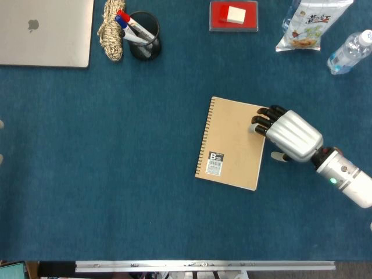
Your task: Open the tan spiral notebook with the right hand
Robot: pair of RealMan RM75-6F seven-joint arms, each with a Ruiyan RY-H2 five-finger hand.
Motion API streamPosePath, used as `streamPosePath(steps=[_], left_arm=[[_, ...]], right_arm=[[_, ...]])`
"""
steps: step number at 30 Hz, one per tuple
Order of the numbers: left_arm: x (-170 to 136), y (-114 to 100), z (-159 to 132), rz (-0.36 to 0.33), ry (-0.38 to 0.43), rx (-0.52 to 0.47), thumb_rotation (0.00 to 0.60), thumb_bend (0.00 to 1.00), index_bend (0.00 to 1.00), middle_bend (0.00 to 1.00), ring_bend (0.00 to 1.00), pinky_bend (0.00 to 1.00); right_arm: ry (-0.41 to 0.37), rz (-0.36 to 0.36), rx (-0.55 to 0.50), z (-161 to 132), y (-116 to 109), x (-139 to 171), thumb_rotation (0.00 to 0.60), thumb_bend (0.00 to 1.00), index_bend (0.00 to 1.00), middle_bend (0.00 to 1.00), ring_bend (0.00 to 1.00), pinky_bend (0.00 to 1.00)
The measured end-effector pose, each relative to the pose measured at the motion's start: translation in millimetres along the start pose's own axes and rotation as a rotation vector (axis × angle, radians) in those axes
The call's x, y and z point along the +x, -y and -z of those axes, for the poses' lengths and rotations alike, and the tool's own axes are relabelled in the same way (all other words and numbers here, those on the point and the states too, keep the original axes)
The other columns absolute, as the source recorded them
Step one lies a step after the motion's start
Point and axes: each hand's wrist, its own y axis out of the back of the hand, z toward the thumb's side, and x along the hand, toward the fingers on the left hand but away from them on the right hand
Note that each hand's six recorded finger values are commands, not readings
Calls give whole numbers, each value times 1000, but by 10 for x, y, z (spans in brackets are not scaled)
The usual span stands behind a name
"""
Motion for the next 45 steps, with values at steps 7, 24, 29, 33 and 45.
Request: streamPosePath(steps=[7, 24, 29, 33, 45], left_arm=[[-10, 2, 9, -2, -2, -3, 600, 127, 394, 338, 349, 551], [-30, 34, 46, 4, -14, -6, 600, 127, 394, 338, 349, 551], [-34, 41, 49, 5, -15, -7, 600, 127, 394, 339, 349, 551], [-37, 48, 54, 7, -17, -7, 600, 127, 394, 339, 349, 551], [-43, 60, 63, 10, -21, -8, 600, 127, 394, 338, 349, 551]], right_arm=[[-8, 1, -5, -20, 16, -17, 600, 71, 338, 314, 202, 265], [-14, -3, -8, -35, 62, -29, 600, 197, 338, 308, 197, 265], [-19, -1, 5, -41, 80, -12, 600, 195, 338, 282, 179, 249], [-32, 14, 20, -59, 86, -4, 600, 195, 338, 236, 139, 226], [-68, 70, 27, -103, 134, 12, 600, 196, 319, 178, 91, 206]])
